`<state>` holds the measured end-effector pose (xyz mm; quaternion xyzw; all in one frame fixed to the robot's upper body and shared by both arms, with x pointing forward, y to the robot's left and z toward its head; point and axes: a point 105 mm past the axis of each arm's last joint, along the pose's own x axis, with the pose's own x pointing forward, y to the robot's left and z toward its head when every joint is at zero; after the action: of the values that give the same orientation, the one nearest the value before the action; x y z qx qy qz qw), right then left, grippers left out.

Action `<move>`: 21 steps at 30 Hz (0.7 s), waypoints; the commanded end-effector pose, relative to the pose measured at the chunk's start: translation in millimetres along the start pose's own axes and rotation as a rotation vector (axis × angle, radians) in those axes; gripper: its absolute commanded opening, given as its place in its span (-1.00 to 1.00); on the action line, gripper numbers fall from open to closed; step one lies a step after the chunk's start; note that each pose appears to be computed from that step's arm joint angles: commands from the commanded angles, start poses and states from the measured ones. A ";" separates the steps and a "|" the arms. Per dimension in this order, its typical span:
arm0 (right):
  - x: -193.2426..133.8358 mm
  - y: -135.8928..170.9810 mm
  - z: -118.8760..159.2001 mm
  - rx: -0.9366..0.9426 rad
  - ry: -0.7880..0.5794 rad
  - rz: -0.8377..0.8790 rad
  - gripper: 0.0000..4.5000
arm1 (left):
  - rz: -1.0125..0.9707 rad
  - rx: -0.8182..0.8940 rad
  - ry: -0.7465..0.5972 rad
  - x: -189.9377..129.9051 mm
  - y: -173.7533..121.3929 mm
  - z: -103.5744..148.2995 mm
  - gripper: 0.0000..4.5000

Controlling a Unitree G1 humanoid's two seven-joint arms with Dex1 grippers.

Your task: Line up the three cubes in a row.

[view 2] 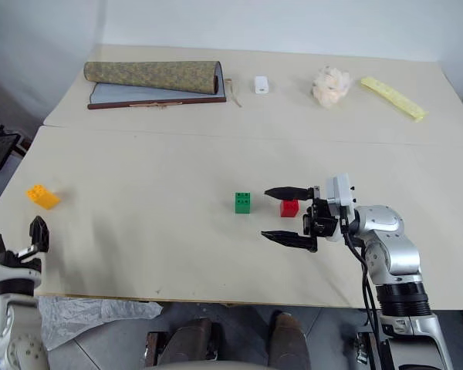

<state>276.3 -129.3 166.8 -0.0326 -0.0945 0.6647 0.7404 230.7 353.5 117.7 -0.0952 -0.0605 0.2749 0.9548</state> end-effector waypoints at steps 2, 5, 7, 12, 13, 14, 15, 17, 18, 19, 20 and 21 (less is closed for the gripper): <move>1.7 0.9 5.5 -0.021 0.000 0.012 1.00 | 0.123 -0.005 0.044 18.0 -5.8 1.0 0.99; 0.8 1.0 6.4 -0.020 -0.002 0.002 1.00 | 0.143 -0.017 0.049 34.4 -15.9 0.8 0.99; 0.3 1.6 5.4 -0.019 0.002 -0.002 1.00 | 0.114 -0.003 0.056 44.7 -25.1 -1.3 0.99; 0.8 4.6 5.2 -0.014 0.002 -0.009 1.00 | 0.094 0.012 0.066 63.5 -36.0 -2.0 0.99; 0.7 5.3 5.0 -0.014 0.003 -0.010 1.00 | 0.094 0.010 0.070 65.3 -36.7 -3.3 0.99; 0.5 6.0 4.7 -0.012 0.003 -0.012 1.00 | 0.090 0.014 0.072 67.2 -37.7 -4.1 0.91; 0.4 6.9 4.5 -0.011 0.003 -0.013 1.00 | 0.086 0.016 0.071 68.4 -38.2 -4.3 0.82; -0.1 8.2 4.1 -0.010 0.005 -0.015 1.00 | 0.086 0.021 0.070 69.5 -37.9 -4.4 0.60; -0.2 8.5 4.0 -0.009 0.005 -0.018 1.00 | 0.085 0.024 0.070 69.6 -37.6 -4.5 0.47; -0.9 8.5 3.8 -0.009 0.006 -0.023 1.00 | 0.074 0.035 0.070 69.5 -37.9 -4.3 0.34; -2.0 8.5 3.4 -0.008 0.007 -0.030 1.00 | 0.058 0.056 0.067 68.8 -38.0 -3.8 0.20; -2.6 8.5 3.2 -0.007 0.007 -0.035 1.00 | 0.046 0.072 0.065 68.3 -37.8 -3.4 0.08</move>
<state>270.8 -129.0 159.3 -0.0264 -0.0798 0.6528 0.7528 312.0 353.1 111.9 -0.0983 0.0090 0.2976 0.9496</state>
